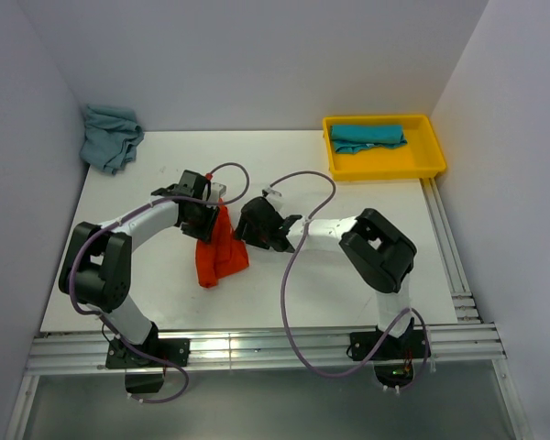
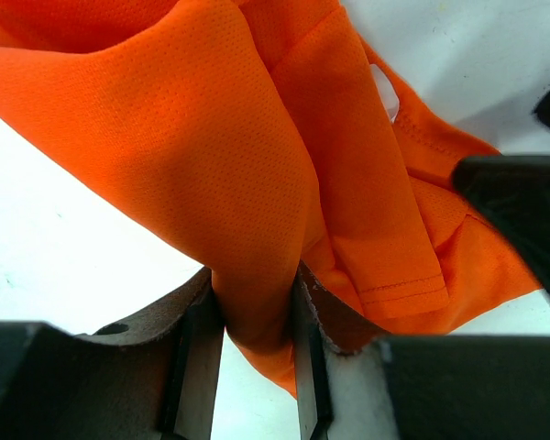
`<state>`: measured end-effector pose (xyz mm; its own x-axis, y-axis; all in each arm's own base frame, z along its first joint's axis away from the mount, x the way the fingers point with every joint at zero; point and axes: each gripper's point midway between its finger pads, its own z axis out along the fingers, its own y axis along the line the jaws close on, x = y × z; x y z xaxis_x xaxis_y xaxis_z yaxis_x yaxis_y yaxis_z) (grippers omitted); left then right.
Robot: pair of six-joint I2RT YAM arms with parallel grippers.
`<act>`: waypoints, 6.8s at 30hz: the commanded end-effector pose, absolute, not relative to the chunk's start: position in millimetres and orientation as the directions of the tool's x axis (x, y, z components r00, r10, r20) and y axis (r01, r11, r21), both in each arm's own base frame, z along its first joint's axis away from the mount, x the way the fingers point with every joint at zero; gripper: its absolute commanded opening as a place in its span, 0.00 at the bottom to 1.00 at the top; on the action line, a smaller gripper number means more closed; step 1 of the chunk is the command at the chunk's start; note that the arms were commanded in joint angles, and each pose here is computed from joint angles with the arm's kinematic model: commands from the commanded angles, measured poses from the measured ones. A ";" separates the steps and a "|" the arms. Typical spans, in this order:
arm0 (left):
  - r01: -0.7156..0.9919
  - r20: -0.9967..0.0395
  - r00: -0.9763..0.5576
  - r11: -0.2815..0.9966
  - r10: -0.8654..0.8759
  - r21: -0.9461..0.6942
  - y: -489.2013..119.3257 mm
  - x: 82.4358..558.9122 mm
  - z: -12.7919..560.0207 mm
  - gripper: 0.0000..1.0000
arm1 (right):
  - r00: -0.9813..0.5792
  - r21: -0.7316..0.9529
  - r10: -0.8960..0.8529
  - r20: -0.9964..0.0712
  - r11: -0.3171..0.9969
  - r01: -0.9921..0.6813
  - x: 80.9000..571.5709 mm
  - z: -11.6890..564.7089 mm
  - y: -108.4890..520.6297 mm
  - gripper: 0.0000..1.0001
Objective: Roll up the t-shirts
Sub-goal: Roll the tshirt
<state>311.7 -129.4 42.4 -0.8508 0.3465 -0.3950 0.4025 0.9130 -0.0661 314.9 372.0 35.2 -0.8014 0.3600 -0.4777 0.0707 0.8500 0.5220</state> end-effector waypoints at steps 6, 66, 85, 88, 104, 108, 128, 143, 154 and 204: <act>0.423 -0.389 -0.847 0.903 0.362 -0.082 -133.4 314.5 43.2 0.36 | -0.823 0.593 0.354 -0.445 0.805 0.026 329.8 37.7 407.7 0.66; 0.371 -0.348 -0.881 0.924 0.320 -0.091 -126.5 310.0 33.6 0.15 | -0.748 0.310 0.359 -0.558 0.926 0.214 245.1 69.7 380.0 0.47; 0.374 -0.326 -0.886 0.923 0.328 -0.087 -126.2 306.9 27.9 0.15 | -0.726 0.409 0.215 -0.653 0.907 -0.099 225.7 128.7 507.6 0.38; 0.375 -0.325 -0.886 0.923 0.330 -0.087 -126.6 306.6 27.5 0.15 | -0.727 0.431 0.212 -0.653 0.893 -0.127 227.3 123.7 518.0 0.38; 0.377 -0.318 -0.888 0.922 0.333 -0.087 -127.6 306.4 26.1 0.16 | -0.784 0.326 0.139 -0.605 0.942 -0.084 226.7 55.2 499.5 0.37; 0.377 -0.316 -0.888 0.922 0.333 -0.087 -127.5 306.3 25.6 0.18 | -0.791 0.314 0.139 -0.596 0.947 -0.070 222.1 47.4 490.2 0.37; 0.443 -0.394 -0.845 0.887 0.363 -0.132 -141.2 314.1 60.9 0.63 | -0.831 0.258 0.117 -0.544 0.966 -0.033 201.8 2.8 468.4 0.40; 0.444 -0.447 -0.824 0.887 0.348 -0.128 -138.9 333.2 92.4 0.70 | -0.854 0.361 0.176 -0.490 0.933 -0.015 196.1 -6.3 451.0 0.41; 0.476 -0.414 -0.826 0.867 0.382 -0.150 -126.2 326.9 77.0 0.70 | -0.880 0.485 0.230 -0.415 0.875 0.000 190.0 -16.3 444.8 0.40; 0.349 -0.269 -0.912 0.931 0.311 -0.107 -115.0 321.8 32.1 0.01 | -0.679 0.079 0.078 -0.730 0.996 0.030 221.1 75.9 466.3 0.55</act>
